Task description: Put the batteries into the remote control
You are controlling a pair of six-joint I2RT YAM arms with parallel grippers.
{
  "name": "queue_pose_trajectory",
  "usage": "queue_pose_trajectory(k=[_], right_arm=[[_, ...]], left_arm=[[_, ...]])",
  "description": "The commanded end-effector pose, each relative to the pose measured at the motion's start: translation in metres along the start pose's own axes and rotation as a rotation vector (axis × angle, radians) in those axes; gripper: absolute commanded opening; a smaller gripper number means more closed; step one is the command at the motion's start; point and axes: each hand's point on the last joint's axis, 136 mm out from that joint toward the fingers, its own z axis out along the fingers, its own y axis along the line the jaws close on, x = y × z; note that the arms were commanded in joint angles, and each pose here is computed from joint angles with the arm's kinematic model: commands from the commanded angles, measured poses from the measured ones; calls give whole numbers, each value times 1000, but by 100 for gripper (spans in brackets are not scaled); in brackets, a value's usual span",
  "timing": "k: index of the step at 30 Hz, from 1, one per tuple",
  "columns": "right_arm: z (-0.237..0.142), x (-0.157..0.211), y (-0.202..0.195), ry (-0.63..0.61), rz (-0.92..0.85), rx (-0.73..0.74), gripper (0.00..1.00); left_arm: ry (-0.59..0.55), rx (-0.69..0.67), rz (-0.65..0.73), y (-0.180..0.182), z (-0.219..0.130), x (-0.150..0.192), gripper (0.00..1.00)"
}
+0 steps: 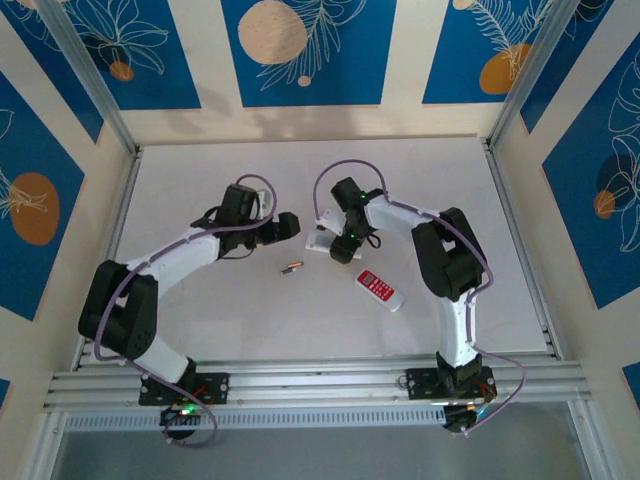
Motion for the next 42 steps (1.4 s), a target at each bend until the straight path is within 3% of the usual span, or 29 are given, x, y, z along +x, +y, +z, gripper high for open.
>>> queue_pose_trajectory(k=[1, 7, 15, 22, 28, 30, 34, 37, 39, 42], right_arm=[[9, 8, 12, 53, -23, -50, 61], [-4, -7, 24, 3, 89, -77, 50], [-78, -72, 50, -301, 451, -253, 48], [-104, -108, 83, -376, 529, -400, 47], [-104, -126, 96, -383, 528, -424, 47], [-107, -129, 97, -380, 534, -428, 55], [-130, -126, 75, -454, 567, -347, 72], [-146, -106, 45, -523, 672, -313, 76], [-142, -81, 23, -505, 755, -245, 76], [-130, -35, -5, -382, 897, -148, 76]], left_arm=[[-4, 81, -33, -15, -12, 8, 96], [31, 155, -91, -26, -17, 17, 97], [23, 197, -227, -39, -7, 0, 92], [-15, 229, -274, -48, -3, -19, 65], [-33, 157, -303, -34, 1, -21, 33], [-45, 112, -307, -26, -2, -24, 24], [-102, -156, -185, 9, -33, -43, 10], [-171, -593, 114, 51, -78, -74, 7], [-132, -881, 321, 73, -97, -92, 6], [40, -1196, 524, 103, -96, -105, 6]])
